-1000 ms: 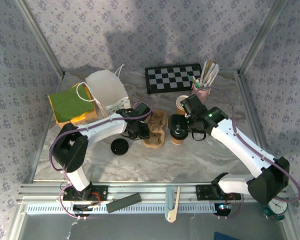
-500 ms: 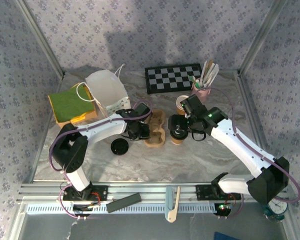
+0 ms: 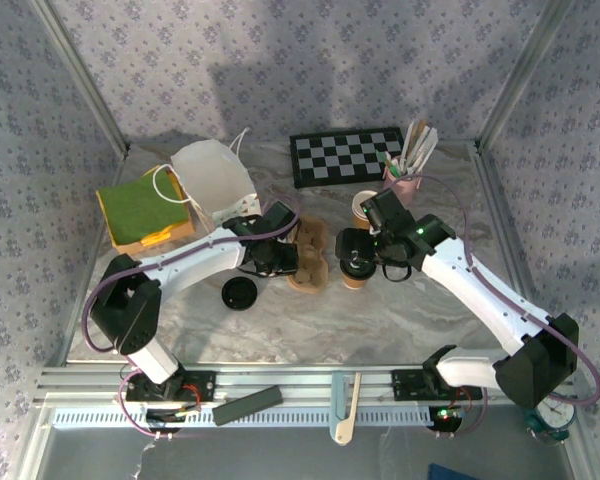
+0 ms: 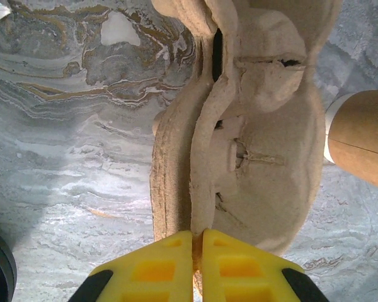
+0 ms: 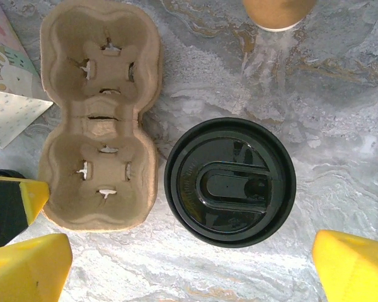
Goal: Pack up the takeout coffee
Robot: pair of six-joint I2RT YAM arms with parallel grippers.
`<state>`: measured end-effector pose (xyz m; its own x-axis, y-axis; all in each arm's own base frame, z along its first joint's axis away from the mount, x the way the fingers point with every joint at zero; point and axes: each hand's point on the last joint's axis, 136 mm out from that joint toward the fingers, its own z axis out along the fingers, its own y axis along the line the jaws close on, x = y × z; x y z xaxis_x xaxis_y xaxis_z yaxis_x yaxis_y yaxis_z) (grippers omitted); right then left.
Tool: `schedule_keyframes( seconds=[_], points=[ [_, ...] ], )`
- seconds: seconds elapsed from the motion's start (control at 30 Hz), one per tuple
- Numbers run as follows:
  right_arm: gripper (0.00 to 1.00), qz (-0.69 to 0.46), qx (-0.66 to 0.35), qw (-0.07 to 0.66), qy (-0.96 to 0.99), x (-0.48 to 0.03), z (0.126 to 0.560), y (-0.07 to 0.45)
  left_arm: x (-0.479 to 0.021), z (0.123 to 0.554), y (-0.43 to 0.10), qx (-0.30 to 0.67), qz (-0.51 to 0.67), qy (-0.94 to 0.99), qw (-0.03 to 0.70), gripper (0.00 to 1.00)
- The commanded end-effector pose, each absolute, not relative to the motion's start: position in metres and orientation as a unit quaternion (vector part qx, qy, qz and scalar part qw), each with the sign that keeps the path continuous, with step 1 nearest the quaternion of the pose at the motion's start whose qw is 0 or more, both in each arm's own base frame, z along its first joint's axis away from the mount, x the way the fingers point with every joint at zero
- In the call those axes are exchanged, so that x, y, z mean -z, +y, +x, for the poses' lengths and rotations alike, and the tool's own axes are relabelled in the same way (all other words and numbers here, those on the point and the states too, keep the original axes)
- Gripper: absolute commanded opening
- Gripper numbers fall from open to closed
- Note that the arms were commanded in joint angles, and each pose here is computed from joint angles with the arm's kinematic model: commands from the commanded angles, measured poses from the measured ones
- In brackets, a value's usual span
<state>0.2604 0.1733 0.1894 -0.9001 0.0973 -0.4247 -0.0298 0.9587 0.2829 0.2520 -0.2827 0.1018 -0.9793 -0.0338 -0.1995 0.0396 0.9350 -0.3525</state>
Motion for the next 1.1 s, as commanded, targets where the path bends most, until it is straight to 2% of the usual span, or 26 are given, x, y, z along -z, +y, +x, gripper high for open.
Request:
schedule_keyframes(
  seconds=[0.0, 0.23, 0.47, 0.53, 0.6, 0.73, 1.07],
  points=[
    [1.0, 0.013, -0.163, 0.223, 0.961, -0.192, 0.258, 0.183, -0.113, 0.251, -0.287, 0.198, 0.003, 0.974, 0.108, 0.1],
    [0.99, 0.013, -0.192, 0.216, 0.957, -0.183, 0.243, 0.21, -0.101, 0.236, -0.284, 0.204, 0.03, 0.975, 0.087, 0.09],
    [0.87, 0.036, -0.236, 0.215, 0.947, -0.171, 0.216, 0.234, -0.097, 0.208, -0.268, 0.21, 0.051, 0.975, 0.061, 0.09],
    [0.76, 0.044, -0.249, 0.216, 0.943, -0.167, 0.208, 0.241, -0.097, 0.2, -0.264, 0.218, 0.056, 0.973, 0.056, 0.09],
    [0.69, 0.051, -0.271, 0.221, 0.935, -0.165, 0.203, 0.249, -0.098, 0.192, -0.261, 0.223, 0.06, 0.971, 0.052, 0.1],
    [0.41, 0.081, -0.319, 0.22, 0.918, -0.151, 0.195, 0.261, -0.094, 0.181, -0.256, 0.225, 0.067, 0.971, 0.043, 0.11],
    [0.41, 0.123, -0.325, 0.194, 0.917, -0.111, 0.186, 0.272, -0.084, 0.171, -0.248, 0.22, 0.075, 0.972, 0.035, 0.13]
  ],
)
